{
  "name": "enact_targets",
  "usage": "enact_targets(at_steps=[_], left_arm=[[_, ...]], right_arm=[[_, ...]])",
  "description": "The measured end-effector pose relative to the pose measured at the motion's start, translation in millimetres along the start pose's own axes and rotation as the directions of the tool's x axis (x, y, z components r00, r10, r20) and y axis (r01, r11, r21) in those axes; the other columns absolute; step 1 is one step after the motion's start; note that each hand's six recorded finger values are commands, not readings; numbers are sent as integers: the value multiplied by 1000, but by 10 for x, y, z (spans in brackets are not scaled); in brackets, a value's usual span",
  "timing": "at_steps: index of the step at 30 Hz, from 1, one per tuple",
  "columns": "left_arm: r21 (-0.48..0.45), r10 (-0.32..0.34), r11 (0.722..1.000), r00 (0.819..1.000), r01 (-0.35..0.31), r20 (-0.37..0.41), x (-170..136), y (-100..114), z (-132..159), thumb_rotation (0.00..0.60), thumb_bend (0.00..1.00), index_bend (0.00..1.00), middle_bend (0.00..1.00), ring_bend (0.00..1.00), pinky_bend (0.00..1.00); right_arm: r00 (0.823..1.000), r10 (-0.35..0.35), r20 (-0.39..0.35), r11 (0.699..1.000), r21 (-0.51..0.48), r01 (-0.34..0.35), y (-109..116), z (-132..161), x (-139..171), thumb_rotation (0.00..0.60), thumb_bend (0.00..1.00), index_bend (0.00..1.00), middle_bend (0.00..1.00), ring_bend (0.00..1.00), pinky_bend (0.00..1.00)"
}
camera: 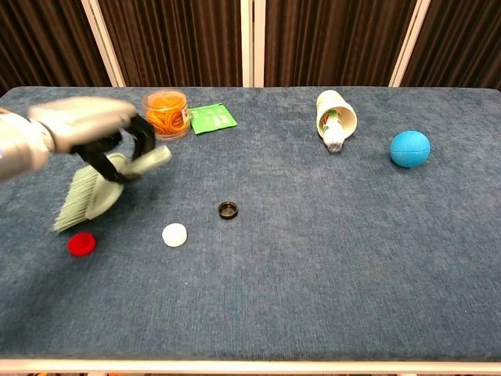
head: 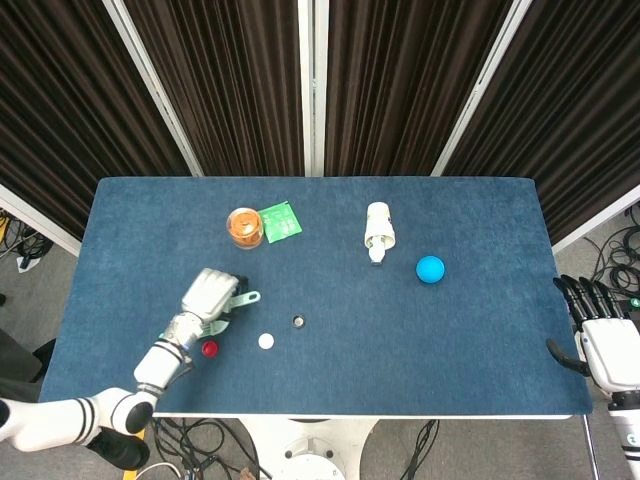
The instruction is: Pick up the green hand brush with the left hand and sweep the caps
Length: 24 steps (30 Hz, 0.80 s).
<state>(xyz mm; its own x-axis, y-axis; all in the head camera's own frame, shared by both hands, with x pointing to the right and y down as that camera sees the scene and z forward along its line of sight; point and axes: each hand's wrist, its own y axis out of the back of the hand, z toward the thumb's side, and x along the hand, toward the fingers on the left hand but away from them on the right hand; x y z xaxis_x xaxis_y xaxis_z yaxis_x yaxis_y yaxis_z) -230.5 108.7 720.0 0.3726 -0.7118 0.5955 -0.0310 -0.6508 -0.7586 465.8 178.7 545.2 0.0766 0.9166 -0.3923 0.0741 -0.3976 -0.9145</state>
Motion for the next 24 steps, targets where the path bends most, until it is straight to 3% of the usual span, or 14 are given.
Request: enact_targets(at_steps=[4,11,15,24], left_arm=[[-159,61,985,996,-70,-58,-146,265,-288,600,460,563,609,857,1000],[-300,163,932,975,-203,-154,-502,480,-629,600,472,568,613,857,1000],[-328,185,914,965,-239,-187,-728,369,-677,600,471,568,613,855,1000],[-368,141,912,981,-180,-132,-906,-176,-414,600,471,568,613,854,1000]], right_arm=[[1000,5,6,1000,1,-5,-8,-18,-29,600,172,0,68,0,0],[1000,9,0,1000,7,-9,-19,6,-75,600,174,0,68,0,0],[1000,9,-2,1000,12,-9,-11,26,-103,600,172,0,68,0,0],[1000,6,-16,1000,27,-6,24,96,-133,600,173,0,68,0,0]])
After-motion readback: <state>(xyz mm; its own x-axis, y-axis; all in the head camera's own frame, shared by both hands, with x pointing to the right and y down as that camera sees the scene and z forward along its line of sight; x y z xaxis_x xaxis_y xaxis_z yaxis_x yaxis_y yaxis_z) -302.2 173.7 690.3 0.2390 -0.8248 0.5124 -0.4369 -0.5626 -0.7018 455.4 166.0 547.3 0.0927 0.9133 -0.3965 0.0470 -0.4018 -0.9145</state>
